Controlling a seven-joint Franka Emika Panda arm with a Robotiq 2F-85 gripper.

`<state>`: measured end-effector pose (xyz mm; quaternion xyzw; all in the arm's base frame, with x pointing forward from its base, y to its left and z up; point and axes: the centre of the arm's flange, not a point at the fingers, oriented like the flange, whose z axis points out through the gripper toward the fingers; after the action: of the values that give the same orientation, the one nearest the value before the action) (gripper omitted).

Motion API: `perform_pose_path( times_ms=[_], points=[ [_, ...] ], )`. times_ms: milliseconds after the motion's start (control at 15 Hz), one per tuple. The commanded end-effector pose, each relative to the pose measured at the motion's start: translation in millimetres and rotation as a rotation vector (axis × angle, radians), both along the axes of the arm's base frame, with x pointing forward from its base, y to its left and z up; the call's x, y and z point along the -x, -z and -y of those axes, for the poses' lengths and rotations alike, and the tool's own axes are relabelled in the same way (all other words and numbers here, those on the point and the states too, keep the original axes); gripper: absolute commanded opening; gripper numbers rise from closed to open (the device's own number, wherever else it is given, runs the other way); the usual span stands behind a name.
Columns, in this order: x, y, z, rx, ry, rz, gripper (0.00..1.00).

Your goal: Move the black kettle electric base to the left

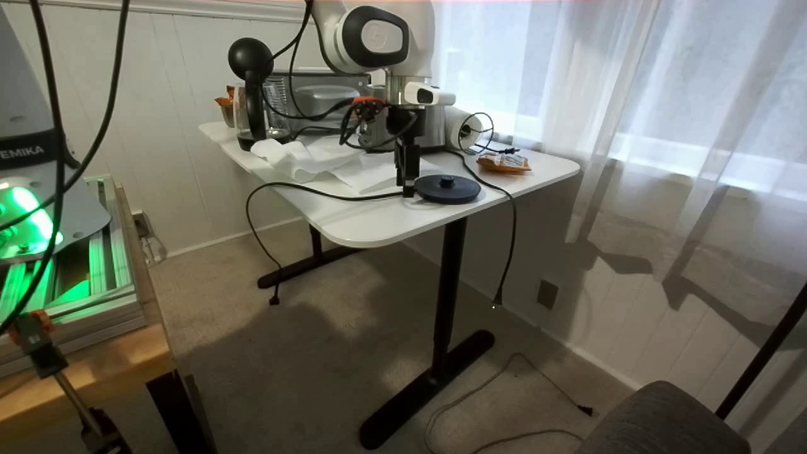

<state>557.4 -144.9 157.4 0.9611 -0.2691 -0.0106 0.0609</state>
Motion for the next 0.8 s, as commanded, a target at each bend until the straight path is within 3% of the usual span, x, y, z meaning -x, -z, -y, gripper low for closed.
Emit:
perform_pose_path(
  times_ms=[0,267,600,733],
  points=[
    [-2.5,4.2,6.6,0.003,-0.036,0.038,0.72],
    [-5.8,8.4,6.2,-0.008,-0.062,0.057,0.56],
    [-9.5,9.4,-2.8,-0.013,-0.107,0.071,0.50],
    [-10.2,10.6,-3.6,-0.010,-0.118,0.069,0.43]
  ],
)
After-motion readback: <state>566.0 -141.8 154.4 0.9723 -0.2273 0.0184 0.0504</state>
